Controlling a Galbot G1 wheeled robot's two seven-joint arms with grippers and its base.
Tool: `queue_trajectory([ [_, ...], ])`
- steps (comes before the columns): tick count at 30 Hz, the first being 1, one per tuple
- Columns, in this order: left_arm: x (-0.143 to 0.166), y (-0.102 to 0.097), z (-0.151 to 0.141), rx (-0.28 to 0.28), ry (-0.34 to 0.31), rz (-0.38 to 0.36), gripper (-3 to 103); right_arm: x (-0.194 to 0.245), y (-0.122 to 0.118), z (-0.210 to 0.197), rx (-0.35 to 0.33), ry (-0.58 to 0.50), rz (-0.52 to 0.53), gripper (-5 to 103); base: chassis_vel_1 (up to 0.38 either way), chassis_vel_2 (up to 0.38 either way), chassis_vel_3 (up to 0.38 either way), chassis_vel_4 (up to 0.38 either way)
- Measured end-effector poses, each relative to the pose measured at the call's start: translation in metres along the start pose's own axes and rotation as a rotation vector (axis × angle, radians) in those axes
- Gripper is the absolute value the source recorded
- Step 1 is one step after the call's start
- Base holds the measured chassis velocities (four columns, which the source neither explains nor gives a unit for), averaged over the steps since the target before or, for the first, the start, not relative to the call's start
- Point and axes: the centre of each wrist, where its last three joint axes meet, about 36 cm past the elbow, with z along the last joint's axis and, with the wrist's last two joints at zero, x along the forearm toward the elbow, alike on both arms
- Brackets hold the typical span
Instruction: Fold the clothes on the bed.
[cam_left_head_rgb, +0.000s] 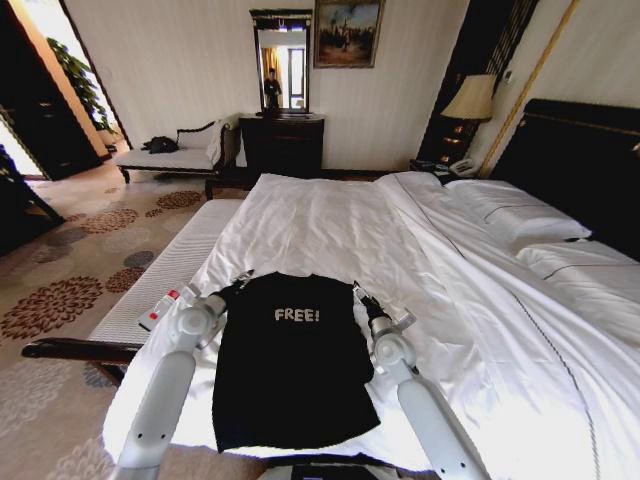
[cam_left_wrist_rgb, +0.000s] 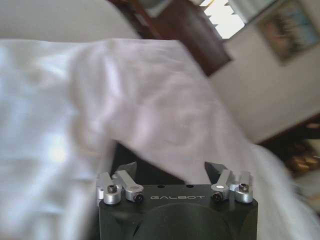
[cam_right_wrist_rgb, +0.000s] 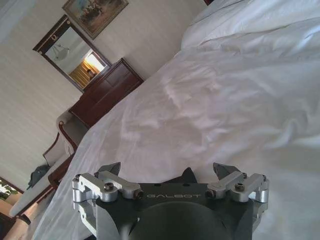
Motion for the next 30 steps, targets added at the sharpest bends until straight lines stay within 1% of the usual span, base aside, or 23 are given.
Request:
queue_trajectory([
  [1,0.000,0.000,0.000,0.000,0.000,0.000,80,0.000,0.000,0.000,0.000,0.000,0.000,100,0.000,0.000,0.000,0.000],
  [3,-0.006,0.017,0.004,-0.023,0.003,-0.060,90,0.003,0.001,-0.001,-0.002,-0.002,-0.005,100,0.000,0.000,0.000,0.000],
  [4,-0.006,0.019,0.007,-0.029,0.008,-0.067,95,0.004,0.001,-0.001,-0.003,-0.003,-0.005,100,0.000,0.000,0.000,0.000],
  [5,-0.006,0.019,0.007,-0.029,0.008,-0.067,95,0.004,0.001,-0.001,-0.003,-0.003,-0.005,100,0.000,0.000,0.000,0.000],
  [6,-0.006,0.021,0.010,-0.033,0.013,-0.069,98,0.005,0.001,-0.001,-0.003,-0.003,-0.005,100,0.000,0.000,0.000,0.000],
  [7,-0.006,0.021,0.013,-0.036,0.018,-0.070,98,0.006,0.001,-0.001,-0.003,-0.004,-0.004,100,0.000,0.000,0.000,0.000],
  [9,-0.003,0.014,0.022,-0.046,0.029,-0.052,100,0.009,0.000,-0.002,-0.003,-0.005,-0.001,100,0.000,0.000,0.000,0.000],
  [12,0.002,0.010,0.027,-0.056,0.036,-0.037,100,0.010,-0.001,-0.002,-0.003,-0.006,0.001,100,0.000,0.000,0.000,0.000],
  [14,0.013,0.004,0.036,-0.078,0.047,-0.013,100,0.012,-0.002,-0.001,-0.002,-0.007,0.003,100,0.000,0.000,0.000,0.000],
  [15,0.013,0.004,0.036,-0.078,0.047,-0.013,100,0.012,-0.002,-0.001,-0.002,-0.007,0.003,100,0.000,0.000,0.000,0.000],
  [18,0.026,-0.002,0.045,-0.109,0.057,0.013,100,0.014,-0.001,0.000,-0.003,-0.007,0.005,100,0.000,0.000,0.000,0.000],
  [20,0.031,-0.003,0.047,-0.115,0.060,0.019,100,0.014,-0.001,0.001,-0.003,-0.007,0.006,100,0.000,0.000,0.000,0.000],
  [22,0.042,-0.007,0.052,-0.128,0.065,0.035,100,0.014,0.000,0.002,-0.004,-0.008,0.007,100,0.000,0.000,0.000,0.000],
  [26,0.056,-0.009,0.059,-0.148,0.080,0.044,100,0.014,0.000,0.004,-0.004,-0.007,0.007,100,0.000,0.000,0.000,0.000],
  [28,0.063,-0.009,0.063,-0.166,0.093,0.046,100,0.012,0.000,0.004,-0.003,-0.006,0.010,100,0.000,0.000,0.000,0.000],
  [29,0.070,-0.009,0.067,-0.187,0.111,0.047,100,0.009,-0.001,0.005,0.000,-0.005,0.014,100,0.000,0.000,0.000,0.000],
  [30,0.072,-0.010,0.068,-0.196,0.115,0.048,100,0.008,-0.001,0.005,0.002,-0.004,0.016,100,0.000,0.000,0.000,0.000],
])
